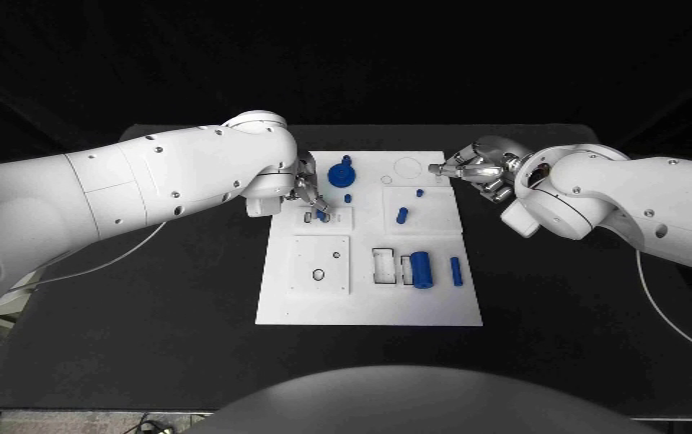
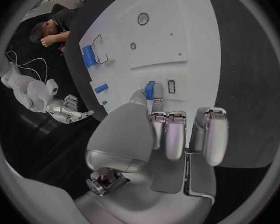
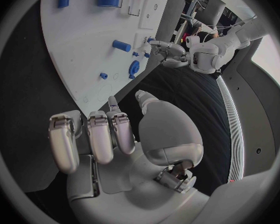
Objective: Assemble the parts on the task board
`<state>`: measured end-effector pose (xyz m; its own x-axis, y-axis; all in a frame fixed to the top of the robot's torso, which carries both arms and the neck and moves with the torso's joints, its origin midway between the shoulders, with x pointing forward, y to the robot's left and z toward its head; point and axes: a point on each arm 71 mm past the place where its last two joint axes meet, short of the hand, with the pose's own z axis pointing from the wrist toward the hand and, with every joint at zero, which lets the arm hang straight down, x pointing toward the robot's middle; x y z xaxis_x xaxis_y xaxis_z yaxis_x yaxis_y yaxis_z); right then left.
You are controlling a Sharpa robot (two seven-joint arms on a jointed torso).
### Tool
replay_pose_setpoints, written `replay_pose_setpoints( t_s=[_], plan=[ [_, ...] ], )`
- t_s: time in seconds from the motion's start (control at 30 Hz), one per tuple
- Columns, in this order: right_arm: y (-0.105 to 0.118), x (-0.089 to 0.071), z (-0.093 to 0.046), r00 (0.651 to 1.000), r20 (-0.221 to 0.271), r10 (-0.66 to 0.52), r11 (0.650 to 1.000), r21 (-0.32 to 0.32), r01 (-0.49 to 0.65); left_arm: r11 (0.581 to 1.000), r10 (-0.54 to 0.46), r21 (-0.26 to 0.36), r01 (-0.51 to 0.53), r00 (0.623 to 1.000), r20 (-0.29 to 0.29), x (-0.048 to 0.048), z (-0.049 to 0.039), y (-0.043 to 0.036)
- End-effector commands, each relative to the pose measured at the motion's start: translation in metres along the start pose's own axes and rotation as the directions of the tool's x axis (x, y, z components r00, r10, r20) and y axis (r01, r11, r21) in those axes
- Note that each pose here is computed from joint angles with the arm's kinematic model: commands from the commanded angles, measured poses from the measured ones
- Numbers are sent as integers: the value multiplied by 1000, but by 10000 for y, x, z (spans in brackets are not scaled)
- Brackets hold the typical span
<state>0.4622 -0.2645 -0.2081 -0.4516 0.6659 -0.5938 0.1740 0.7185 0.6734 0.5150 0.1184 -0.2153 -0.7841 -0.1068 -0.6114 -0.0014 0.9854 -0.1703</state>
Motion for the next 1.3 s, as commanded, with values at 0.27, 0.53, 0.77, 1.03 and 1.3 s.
replay_pose_setpoints(
  t_s=[0.27,0.53,0.77,1.03,1.3],
  plan=[
    [5,16,-2,1000,-11,-11,1000,-5,11,999,15,-40,-15,1000,4,2,8,6],
    [-1,13,-6,1000,-10,-11,1000,-3,11,999,5,-36,-5,1000,14,0,17,2],
    [0,12,-8,1000,-9,-10,1000,-4,10,999,1,-38,-1,1000,15,6,17,-14],
    [2,12,-5,1000,-8,-10,1000,-4,10,999,-11,-34,11,1000,4,12,24,-18],
    [5,16,-4,1000,-9,-11,1000,-5,11,1000,-5,-25,5,1000,-7,17,40,-22]
  ],
)
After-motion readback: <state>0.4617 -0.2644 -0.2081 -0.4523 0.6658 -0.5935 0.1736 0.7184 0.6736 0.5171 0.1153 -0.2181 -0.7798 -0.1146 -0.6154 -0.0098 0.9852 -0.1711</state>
